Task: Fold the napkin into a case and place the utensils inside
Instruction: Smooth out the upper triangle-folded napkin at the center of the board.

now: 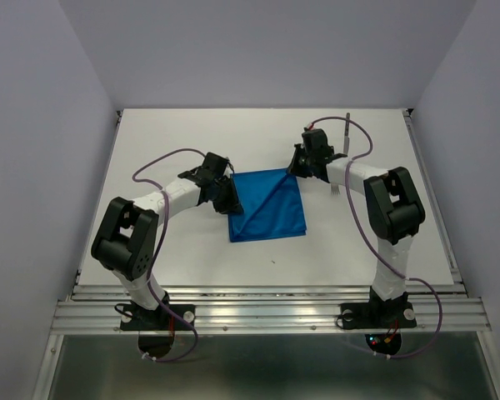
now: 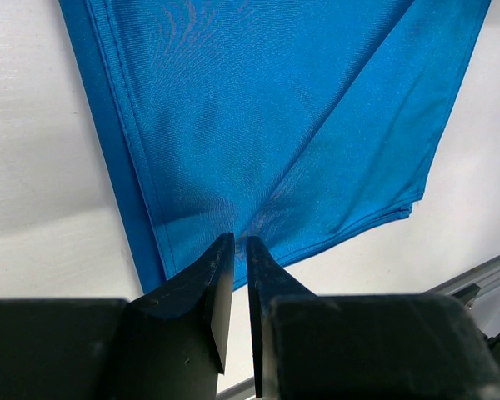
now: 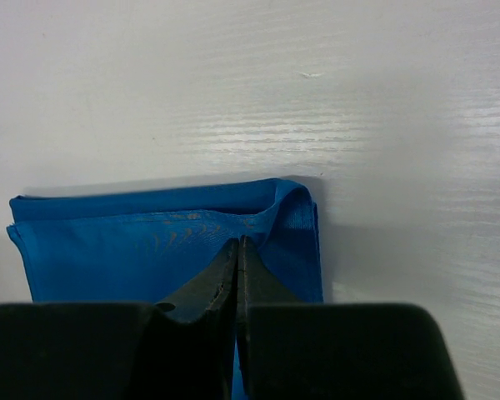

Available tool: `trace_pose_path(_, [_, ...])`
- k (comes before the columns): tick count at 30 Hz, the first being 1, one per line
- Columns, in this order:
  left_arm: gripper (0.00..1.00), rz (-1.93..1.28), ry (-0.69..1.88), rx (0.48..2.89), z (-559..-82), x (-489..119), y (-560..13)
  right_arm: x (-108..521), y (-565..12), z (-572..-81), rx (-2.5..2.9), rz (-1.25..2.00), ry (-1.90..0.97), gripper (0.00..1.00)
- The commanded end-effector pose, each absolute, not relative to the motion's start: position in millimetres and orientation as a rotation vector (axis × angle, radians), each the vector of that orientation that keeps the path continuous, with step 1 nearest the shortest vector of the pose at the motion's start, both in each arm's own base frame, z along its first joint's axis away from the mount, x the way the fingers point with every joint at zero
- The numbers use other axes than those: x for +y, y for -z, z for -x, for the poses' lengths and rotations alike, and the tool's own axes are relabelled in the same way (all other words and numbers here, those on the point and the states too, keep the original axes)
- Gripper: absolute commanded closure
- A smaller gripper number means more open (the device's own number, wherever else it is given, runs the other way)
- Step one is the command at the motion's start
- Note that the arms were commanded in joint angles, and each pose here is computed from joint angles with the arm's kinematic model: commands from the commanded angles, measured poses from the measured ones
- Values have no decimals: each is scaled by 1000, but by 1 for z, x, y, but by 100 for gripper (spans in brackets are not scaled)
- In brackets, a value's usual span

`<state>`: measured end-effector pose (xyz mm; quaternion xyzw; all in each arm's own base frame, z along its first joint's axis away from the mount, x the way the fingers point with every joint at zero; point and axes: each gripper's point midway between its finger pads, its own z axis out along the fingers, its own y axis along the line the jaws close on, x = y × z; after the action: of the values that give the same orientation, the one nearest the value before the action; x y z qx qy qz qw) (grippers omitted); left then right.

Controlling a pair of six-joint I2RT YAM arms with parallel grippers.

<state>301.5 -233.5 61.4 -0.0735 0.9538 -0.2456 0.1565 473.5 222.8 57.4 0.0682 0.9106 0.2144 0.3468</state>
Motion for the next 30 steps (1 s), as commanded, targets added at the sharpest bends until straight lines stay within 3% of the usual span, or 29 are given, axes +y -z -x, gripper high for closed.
trace_pose_path(1, [76,182,722,2729,-297,-235,-60,226,-63,-484,2320,-193,-594,96])
trace_pose_path(8, [76,195,714,2749,-287,-230,-50,218,-41,-488,2349,-231,-523,96])
trace_pose_path(20, [76,212,721,2729,-269,-221,-60,227,-97,-471,2266,-185,-590,95])
trace_pose_path(30, [76,251,746,2765,-251,-217,-38,263,-70,-445,2342,-110,-633,94])
